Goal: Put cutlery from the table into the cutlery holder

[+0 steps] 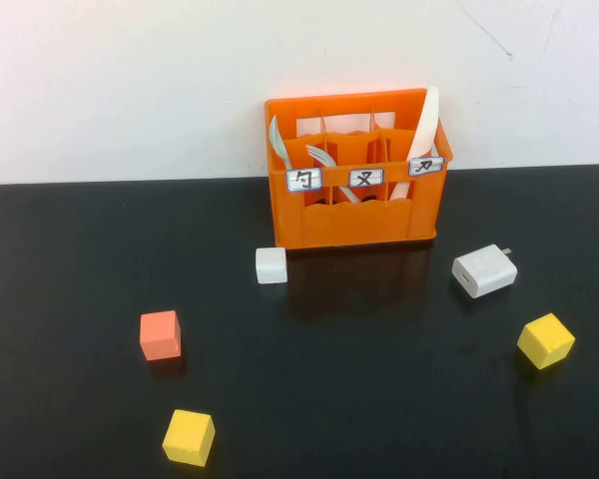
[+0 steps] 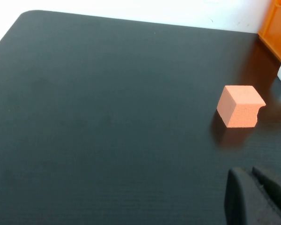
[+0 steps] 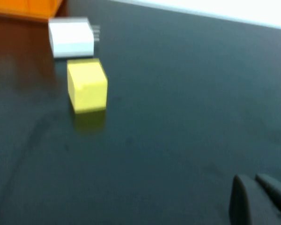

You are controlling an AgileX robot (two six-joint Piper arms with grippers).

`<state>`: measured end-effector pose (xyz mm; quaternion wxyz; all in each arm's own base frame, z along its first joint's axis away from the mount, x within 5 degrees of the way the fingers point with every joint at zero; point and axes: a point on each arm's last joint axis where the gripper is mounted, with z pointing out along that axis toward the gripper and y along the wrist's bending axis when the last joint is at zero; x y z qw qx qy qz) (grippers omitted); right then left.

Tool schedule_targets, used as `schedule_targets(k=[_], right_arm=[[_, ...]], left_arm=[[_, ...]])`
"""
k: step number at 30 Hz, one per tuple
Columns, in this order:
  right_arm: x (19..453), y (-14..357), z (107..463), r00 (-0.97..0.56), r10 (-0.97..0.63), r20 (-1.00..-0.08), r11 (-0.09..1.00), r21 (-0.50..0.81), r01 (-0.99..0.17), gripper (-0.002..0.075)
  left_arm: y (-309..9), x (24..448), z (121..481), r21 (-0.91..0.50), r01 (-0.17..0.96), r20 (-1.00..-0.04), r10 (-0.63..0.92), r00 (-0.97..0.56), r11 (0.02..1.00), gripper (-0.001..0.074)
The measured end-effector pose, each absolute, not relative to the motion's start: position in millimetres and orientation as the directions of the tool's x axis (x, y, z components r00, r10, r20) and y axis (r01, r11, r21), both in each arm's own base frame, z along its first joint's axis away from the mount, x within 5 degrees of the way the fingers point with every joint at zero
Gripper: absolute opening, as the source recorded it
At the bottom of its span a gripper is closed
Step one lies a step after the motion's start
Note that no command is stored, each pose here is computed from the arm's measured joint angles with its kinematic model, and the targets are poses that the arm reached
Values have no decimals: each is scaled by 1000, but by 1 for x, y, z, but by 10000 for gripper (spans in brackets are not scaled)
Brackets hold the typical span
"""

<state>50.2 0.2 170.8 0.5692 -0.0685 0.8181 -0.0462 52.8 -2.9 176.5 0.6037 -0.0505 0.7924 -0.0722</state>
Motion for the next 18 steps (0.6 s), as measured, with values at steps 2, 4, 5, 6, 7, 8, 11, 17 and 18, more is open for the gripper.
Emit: schedule_targets(k=[2,4,5,6,7,8,11,17,18], right_arm=[[51,0,172,-316,-137,-939,991,-128,-48,-2],[51,1,172,-318,-119,-941,993,-111,-45,-2],[51,1,172,-318,-117,-941,993,-109,-44,-2],[51,1,172,-318,-114,-941,994,-105,-43,-2],[51,1,172,-319,-109,-942,994,-101,-41,-2],[51,1,172,-319,-99,-943,995,-92,-38,-2],[51,1,172,-320,-74,-945,997,-68,-30,-2],[51,1,172,-321,-47,-946,999,-42,-22,-2],[51,1,172,-321,-45,-946,999,-41,-21,-2]], left_arm=[[-3,53,177,-175,7,-949,-167,-266,984,-1],[-3,53,177,-175,7,-949,-167,-266,984,-1],[-3,53,177,-175,7,-949,-167,-266,984,-1],[-3,53,177,-175,7,-949,-167,-266,984,-1],[-3,53,177,-175,7,-949,-167,-266,984,-1],[-3,53,177,-175,7,-949,-167,-266,984,-1],[-3,53,177,-175,7,-949,-167,-266,984,-1],[-3,53,177,-175,7,-949,-167,-266,984,-1],[-3,53,177,-175,7,-949,-167,-266,984,-1]])
